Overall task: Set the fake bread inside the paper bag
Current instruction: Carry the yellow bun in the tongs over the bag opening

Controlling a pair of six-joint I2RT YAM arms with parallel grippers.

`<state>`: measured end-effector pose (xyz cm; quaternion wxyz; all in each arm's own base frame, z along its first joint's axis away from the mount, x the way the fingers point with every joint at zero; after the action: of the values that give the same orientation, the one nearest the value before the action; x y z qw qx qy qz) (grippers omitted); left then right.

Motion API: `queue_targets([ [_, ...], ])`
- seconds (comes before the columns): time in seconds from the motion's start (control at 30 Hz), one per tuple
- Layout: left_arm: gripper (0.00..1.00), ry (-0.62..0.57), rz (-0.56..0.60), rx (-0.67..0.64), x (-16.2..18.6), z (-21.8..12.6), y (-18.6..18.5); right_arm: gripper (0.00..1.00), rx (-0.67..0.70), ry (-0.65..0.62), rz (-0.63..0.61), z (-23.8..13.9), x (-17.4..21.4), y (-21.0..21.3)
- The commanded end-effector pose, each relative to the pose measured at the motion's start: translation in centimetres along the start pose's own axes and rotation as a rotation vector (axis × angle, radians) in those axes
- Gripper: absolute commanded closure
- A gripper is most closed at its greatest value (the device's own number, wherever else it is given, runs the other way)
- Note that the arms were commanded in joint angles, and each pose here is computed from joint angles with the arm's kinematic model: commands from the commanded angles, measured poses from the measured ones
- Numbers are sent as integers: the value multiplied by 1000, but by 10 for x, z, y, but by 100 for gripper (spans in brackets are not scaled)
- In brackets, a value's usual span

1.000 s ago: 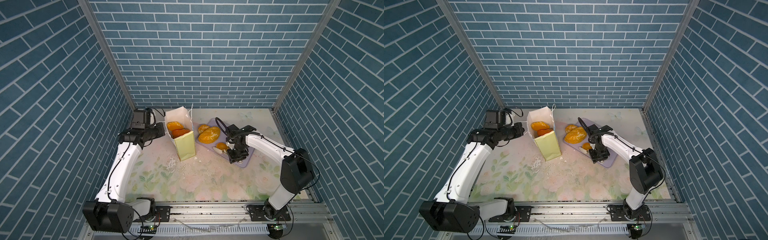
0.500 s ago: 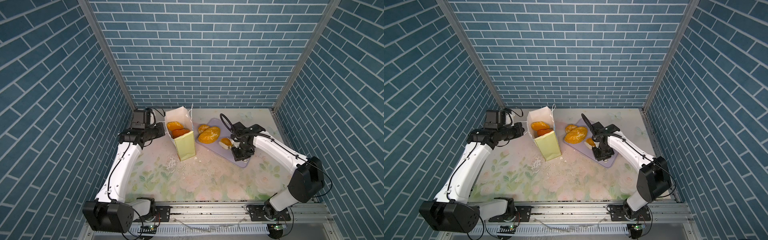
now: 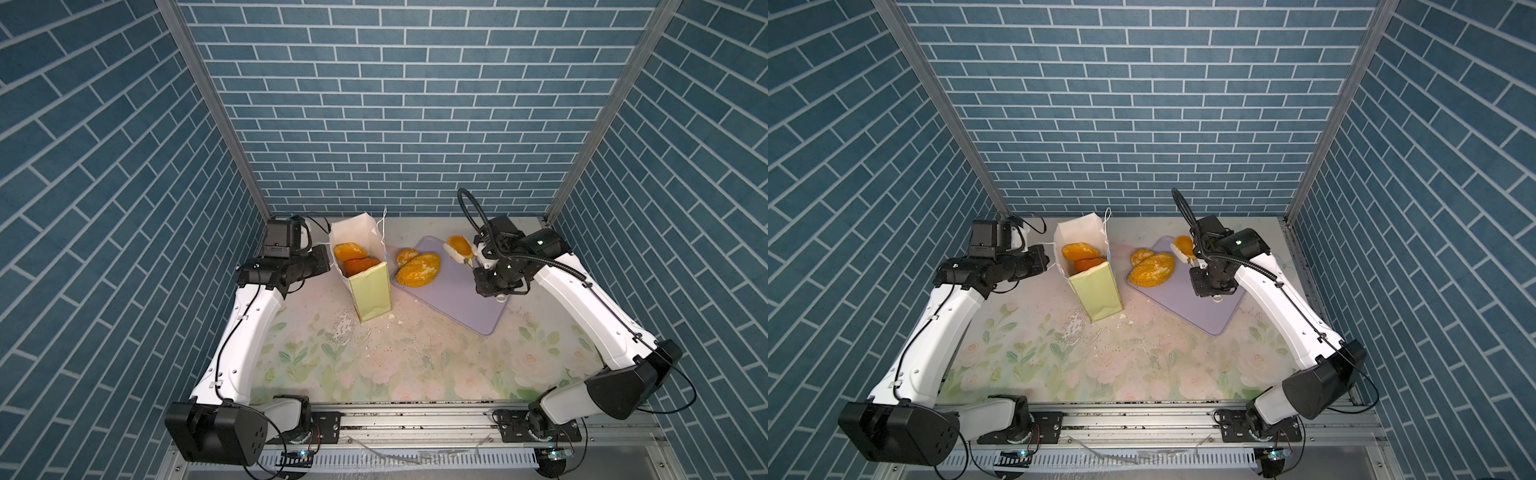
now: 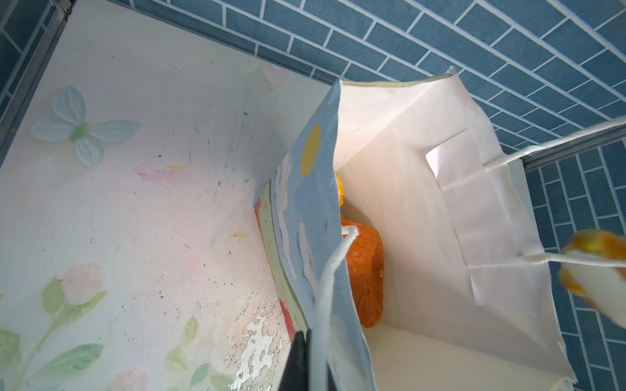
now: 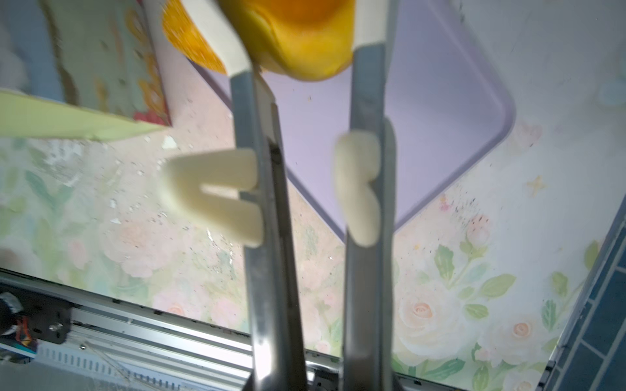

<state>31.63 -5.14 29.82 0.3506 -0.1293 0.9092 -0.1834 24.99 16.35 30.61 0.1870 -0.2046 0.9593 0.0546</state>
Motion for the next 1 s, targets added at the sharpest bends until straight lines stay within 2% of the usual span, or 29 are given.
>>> queue_targets([
  [0.0, 95, -15, 10, 19, -1, -3, -4, 77, 0, -141, -73, -42, -26, 12],
  [0.2, 95, -17, 11, 27, -1, -3, -5, 77, -108, -315, -248, -76, -82, 71],
  [0.4, 95, -16, 14, 32, -3, -5, -7, 75, -194, -421, -443, -83, -106, 145],
  [0.6, 95, -10, 15, 28, -4, -5, -7, 73, -245, -338, -478, -41, -103, 179],
  [0.8, 95, -6, 12, 22, -4, -6, -7, 70, -175, -234, -504, -1, -98, 185],
  [0.97, 95, -6, 13, 12, -3, -7, -6, 63, -144, -199, -525, 15, -96, 188],
])
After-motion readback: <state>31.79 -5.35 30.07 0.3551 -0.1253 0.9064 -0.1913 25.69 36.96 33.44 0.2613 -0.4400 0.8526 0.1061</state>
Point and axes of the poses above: each gripper's point midway between its finger pads, its own z axis out along the fingers, its own y axis along the line the jaws close on, x = y × z, the point moved 4 cm from there along -z, back along the fingers, and after that the axes turned 5 degrees about -z, right-handed, at the moved point
